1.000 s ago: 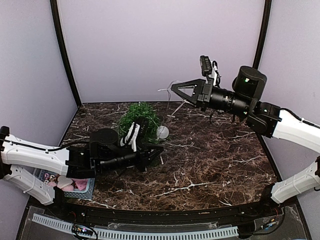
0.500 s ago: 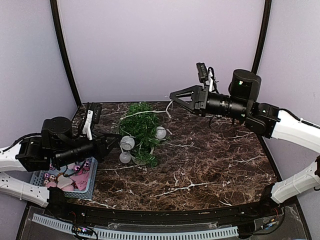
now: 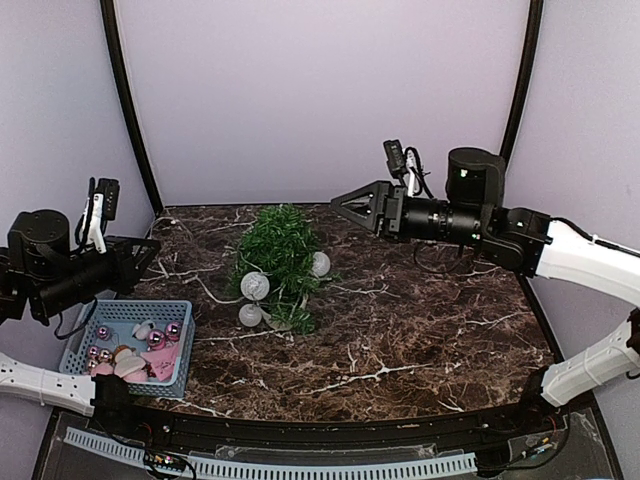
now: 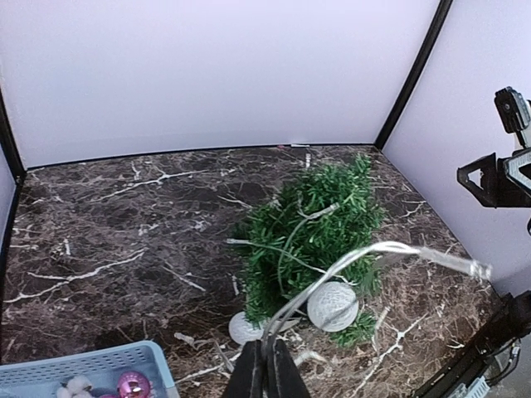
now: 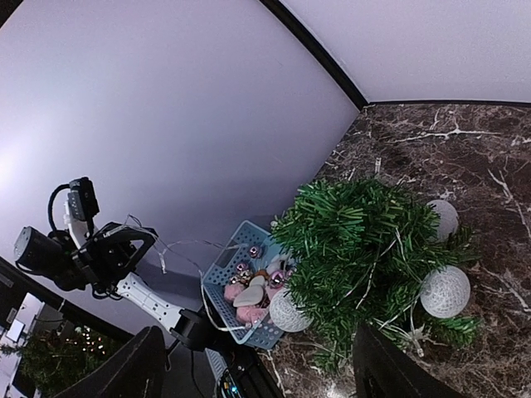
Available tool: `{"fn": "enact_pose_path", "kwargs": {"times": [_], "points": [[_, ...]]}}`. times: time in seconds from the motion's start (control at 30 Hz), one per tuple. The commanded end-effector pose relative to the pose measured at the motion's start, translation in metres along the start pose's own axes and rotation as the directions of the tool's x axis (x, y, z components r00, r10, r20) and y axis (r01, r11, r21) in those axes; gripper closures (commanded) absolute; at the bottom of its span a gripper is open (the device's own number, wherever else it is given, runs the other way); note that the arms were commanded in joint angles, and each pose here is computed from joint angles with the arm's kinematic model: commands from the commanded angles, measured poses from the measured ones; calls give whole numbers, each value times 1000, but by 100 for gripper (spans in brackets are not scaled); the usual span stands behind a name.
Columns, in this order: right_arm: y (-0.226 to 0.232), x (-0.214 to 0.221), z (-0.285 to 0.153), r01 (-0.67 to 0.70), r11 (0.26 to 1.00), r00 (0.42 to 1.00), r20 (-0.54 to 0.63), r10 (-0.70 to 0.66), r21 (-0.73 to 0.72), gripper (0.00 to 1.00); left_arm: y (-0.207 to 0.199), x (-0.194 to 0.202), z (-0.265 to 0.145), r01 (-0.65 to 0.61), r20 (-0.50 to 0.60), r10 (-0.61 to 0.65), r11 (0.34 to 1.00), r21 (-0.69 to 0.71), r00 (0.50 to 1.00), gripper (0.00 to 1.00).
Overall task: Decorate the small christmas tree
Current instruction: Wrap the side of the string light in the gap of the branches.
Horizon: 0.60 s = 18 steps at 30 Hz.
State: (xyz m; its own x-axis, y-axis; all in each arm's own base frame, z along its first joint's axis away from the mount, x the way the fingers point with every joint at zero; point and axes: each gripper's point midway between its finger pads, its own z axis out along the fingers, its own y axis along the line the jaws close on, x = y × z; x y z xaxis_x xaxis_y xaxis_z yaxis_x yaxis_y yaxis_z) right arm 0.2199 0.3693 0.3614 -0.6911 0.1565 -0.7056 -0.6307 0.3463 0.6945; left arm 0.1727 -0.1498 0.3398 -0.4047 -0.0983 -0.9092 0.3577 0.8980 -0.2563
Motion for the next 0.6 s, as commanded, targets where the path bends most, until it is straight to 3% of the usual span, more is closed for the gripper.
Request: {"fn": "enact_pose_path", "kwargs": {"times": [0.0, 0.3, 0.4, 0.57], "points": [[-1, -10, 6, 62, 998, 997, 35, -63, 29, 20, 31, 3, -9, -92, -36, 88, 987, -132, 995, 100], [2, -11, 18, 80, 997, 997, 14, -80, 11, 19, 29, 14, 15, -235, -117, 217, 956, -176, 969, 100], [3, -12, 18, 86, 996, 996, 15, -86, 9, 19, 32, 19, 35, -254, -159, 227, 951, -176, 961, 100], [-2, -8, 14, 89, 995, 996, 4, -89, 35, 18, 58, 8, 51, -231, -138, 200, 938, -259, 970, 100]]}}
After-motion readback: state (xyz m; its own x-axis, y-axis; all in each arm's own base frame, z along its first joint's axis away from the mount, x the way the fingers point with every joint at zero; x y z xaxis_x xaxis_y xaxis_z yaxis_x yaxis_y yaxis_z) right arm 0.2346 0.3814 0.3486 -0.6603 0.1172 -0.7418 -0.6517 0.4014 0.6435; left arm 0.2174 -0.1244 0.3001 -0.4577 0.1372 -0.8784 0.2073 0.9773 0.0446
